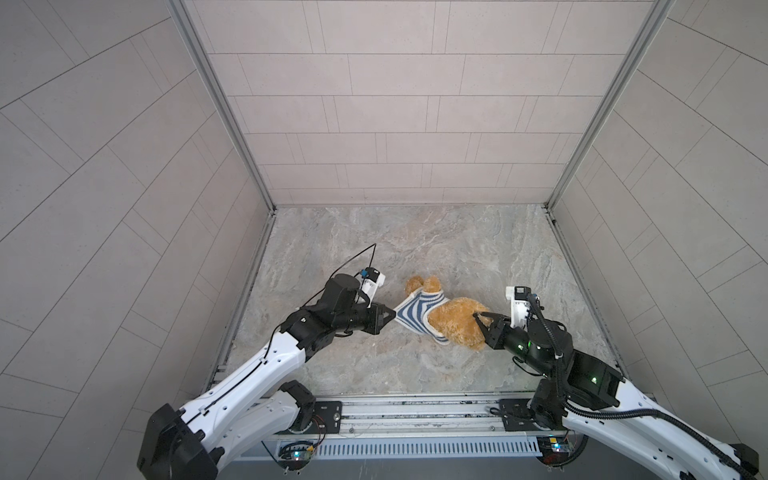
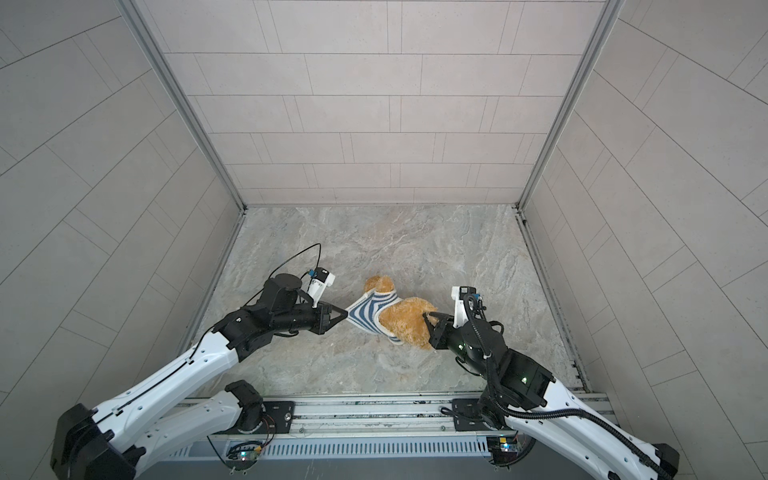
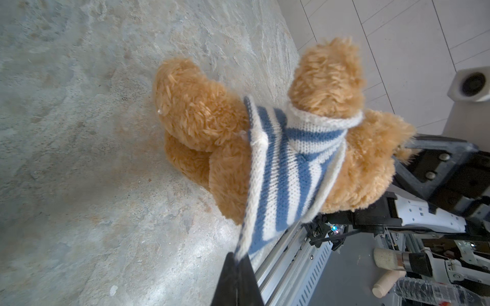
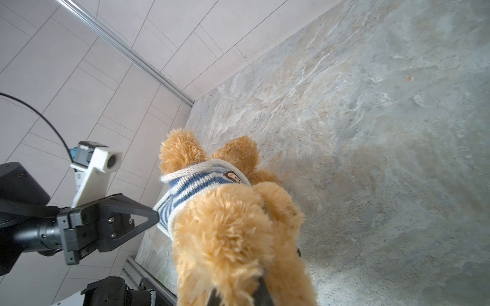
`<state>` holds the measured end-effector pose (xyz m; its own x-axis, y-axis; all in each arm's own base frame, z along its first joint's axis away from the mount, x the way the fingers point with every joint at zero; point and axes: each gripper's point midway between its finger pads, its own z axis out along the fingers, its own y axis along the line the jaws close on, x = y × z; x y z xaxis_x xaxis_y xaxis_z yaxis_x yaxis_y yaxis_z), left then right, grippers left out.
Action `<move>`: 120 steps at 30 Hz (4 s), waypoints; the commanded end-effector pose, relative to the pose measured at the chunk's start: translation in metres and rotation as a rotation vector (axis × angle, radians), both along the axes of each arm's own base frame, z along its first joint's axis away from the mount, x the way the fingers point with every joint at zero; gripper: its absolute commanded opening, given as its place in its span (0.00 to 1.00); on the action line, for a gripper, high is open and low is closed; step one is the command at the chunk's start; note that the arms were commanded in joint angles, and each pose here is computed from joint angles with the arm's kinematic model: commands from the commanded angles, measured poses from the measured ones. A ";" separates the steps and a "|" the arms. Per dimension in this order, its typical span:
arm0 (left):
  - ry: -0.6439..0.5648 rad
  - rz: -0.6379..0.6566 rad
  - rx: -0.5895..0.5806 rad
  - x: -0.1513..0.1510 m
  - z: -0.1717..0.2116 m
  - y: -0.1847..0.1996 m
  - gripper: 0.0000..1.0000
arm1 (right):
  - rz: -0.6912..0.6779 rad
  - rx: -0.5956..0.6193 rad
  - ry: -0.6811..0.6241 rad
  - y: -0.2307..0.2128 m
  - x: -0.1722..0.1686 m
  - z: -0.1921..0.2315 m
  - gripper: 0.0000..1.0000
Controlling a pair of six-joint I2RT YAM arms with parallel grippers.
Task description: Dress the teddy bear
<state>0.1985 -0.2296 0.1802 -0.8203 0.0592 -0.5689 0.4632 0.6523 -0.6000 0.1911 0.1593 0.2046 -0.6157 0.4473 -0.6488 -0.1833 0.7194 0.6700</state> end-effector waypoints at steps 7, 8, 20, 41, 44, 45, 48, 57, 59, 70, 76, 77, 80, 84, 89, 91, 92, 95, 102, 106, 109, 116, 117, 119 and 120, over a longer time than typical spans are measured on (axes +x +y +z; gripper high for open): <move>-0.023 -0.022 0.028 0.006 0.007 -0.005 0.00 | -0.113 -0.013 0.055 -0.011 0.031 -0.023 0.00; -0.020 -0.019 0.028 0.012 0.005 -0.009 0.00 | -0.107 -0.012 0.071 -0.011 0.035 -0.028 0.00; -0.004 0.029 0.035 0.071 -0.009 -0.045 0.00 | -0.019 -0.104 0.214 -0.023 0.050 -0.089 0.16; 0.040 0.023 0.015 0.105 -0.028 -0.097 0.00 | 0.116 -0.459 0.133 -0.020 0.016 -0.063 0.72; 0.050 0.024 0.021 0.106 -0.033 -0.100 0.00 | 0.109 -0.449 0.136 -0.011 0.027 -0.073 0.72; 0.052 0.027 0.025 0.106 -0.034 -0.099 0.00 | 0.104 -0.449 0.134 -0.009 0.031 -0.076 0.72; 0.054 0.026 0.040 0.102 -0.037 -0.097 0.00 | 0.096 -0.460 0.134 -0.004 0.042 -0.082 0.73; 0.039 0.008 0.059 0.084 -0.033 -0.093 0.00 | 0.118 -0.505 0.182 0.009 0.059 -0.110 0.65; 0.043 0.009 0.062 0.081 -0.034 -0.090 0.00 | 0.115 -0.522 0.197 0.008 0.060 -0.116 0.58; -0.007 0.059 0.193 0.081 -0.035 -0.058 0.19 | 0.102 -0.522 0.225 0.004 0.056 -0.126 0.11; -0.076 0.021 0.310 0.053 -0.036 -0.046 0.40 | 0.111 -0.510 0.206 0.003 0.049 -0.121 0.00; -0.083 0.018 0.318 0.049 -0.036 -0.045 0.42 | 0.111 -0.509 0.205 0.004 0.049 -0.120 0.00; -0.090 -0.004 0.323 0.042 -0.037 -0.051 0.44 | 0.108 -0.503 0.200 0.004 0.048 -0.120 0.00; -0.091 -0.049 0.319 0.040 -0.038 -0.074 0.44 | 0.112 -0.511 0.202 0.005 0.047 -0.118 0.00; -0.069 -0.057 0.325 0.050 -0.046 -0.096 0.38 | 0.111 -0.514 0.189 0.005 0.047 -0.113 0.00; -0.062 -0.066 0.316 0.052 -0.048 -0.103 0.35 | 0.109 -0.509 0.178 0.005 0.048 -0.110 0.00; -0.065 -0.071 0.311 0.052 -0.047 -0.106 0.34 | 0.110 -0.509 0.176 0.006 0.047 -0.109 0.00; -0.058 -0.078 0.329 0.052 -0.052 -0.108 0.33 | 0.111 -0.510 0.175 0.005 0.047 -0.109 0.00; -0.074 -0.038 0.377 0.053 -0.056 -0.093 0.15 | 0.104 -0.508 0.163 0.003 0.045 -0.103 0.00; -0.081 -0.035 0.385 0.049 -0.052 -0.085 0.03 | 0.098 -0.519 0.143 -0.002 0.044 -0.095 0.00; -0.073 -0.037 0.373 0.042 -0.050 -0.075 0.00 | 0.089 -0.538 0.145 -0.008 0.040 -0.091 0.00; -0.037 -0.022 0.343 0.025 -0.049 -0.036 0.00 | 0.068 -0.548 0.135 -0.022 0.029 -0.084 0.00; -0.032 -0.016 0.327 0.024 -0.047 -0.032 0.00 | 0.064 -0.548 0.133 -0.025 0.028 -0.083 0.00; -0.032 -0.008 0.307 0.024 -0.043 -0.028 0.00 | 0.059 -0.544 0.131 -0.027 0.025 -0.083 0.00; -0.035 -0.008 0.304 0.024 -0.042 -0.028 0.00 | 0.059 -0.542 0.131 -0.028 0.024 -0.083 0.00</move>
<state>0.2254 -0.2715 0.1438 -0.7852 0.2346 -0.5731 0.5057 0.7770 -0.3749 0.2176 0.1497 0.1244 -0.7199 0.0355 -0.6932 -0.2269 0.9318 0.2834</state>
